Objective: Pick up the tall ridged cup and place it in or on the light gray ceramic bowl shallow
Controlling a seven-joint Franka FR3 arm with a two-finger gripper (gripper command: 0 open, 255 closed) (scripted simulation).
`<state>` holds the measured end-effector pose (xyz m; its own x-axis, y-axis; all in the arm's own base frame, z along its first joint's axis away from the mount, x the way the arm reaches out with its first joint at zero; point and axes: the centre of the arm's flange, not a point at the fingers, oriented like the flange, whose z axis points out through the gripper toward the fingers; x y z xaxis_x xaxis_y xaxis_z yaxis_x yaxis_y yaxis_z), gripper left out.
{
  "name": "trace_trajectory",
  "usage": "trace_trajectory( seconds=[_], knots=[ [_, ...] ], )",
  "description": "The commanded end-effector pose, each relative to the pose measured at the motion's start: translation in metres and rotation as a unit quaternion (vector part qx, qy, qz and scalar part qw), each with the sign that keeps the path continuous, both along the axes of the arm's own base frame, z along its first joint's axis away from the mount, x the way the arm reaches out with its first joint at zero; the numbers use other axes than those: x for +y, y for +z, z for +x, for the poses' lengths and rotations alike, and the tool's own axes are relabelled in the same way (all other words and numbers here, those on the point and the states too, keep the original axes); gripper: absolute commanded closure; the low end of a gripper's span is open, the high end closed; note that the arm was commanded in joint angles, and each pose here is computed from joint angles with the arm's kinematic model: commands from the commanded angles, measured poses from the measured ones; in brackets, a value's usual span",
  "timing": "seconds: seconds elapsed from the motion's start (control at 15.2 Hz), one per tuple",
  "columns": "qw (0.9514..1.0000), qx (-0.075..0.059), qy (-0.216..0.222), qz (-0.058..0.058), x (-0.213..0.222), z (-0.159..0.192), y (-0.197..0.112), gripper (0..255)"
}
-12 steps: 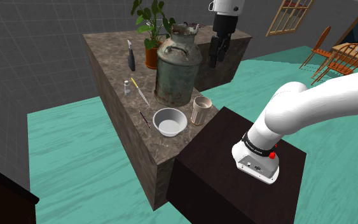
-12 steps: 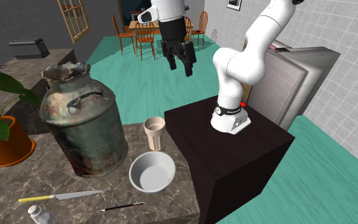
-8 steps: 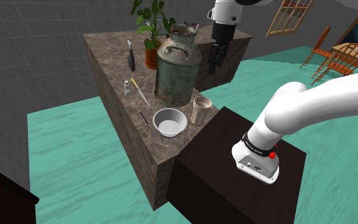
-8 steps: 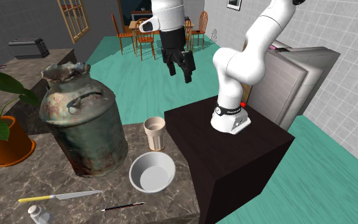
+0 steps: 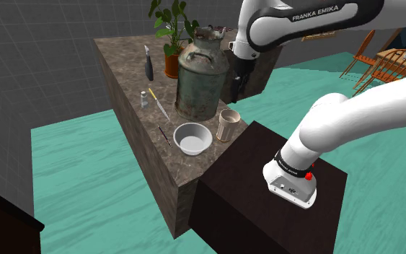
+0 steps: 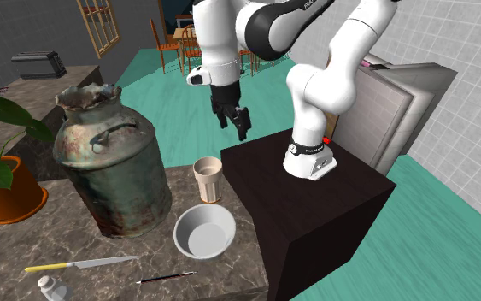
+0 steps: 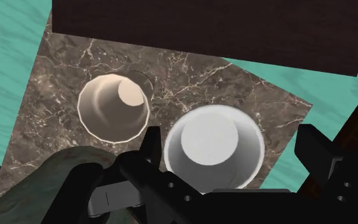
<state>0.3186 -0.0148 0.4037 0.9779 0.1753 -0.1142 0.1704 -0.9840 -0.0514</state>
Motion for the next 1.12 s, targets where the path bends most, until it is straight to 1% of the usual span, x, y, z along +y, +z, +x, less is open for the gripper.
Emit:
trace_trajectory(
  seconds=[0.0, 0.46, 0.92, 1.06],
  knots=[
    [0.9999, -0.006, 0.006, -0.007, -0.007, 0.003, -0.024, 0],
    [0.9990, -0.020, 0.027, -0.029, -0.031, 0.013, -0.109, 0],
    [0.9969, -0.035, 0.048, -0.052, -0.058, 0.027, -0.193, 0],
    [0.9968, -0.035, 0.048, -0.052, -0.059, 0.027, -0.201, 0]
  ],
)
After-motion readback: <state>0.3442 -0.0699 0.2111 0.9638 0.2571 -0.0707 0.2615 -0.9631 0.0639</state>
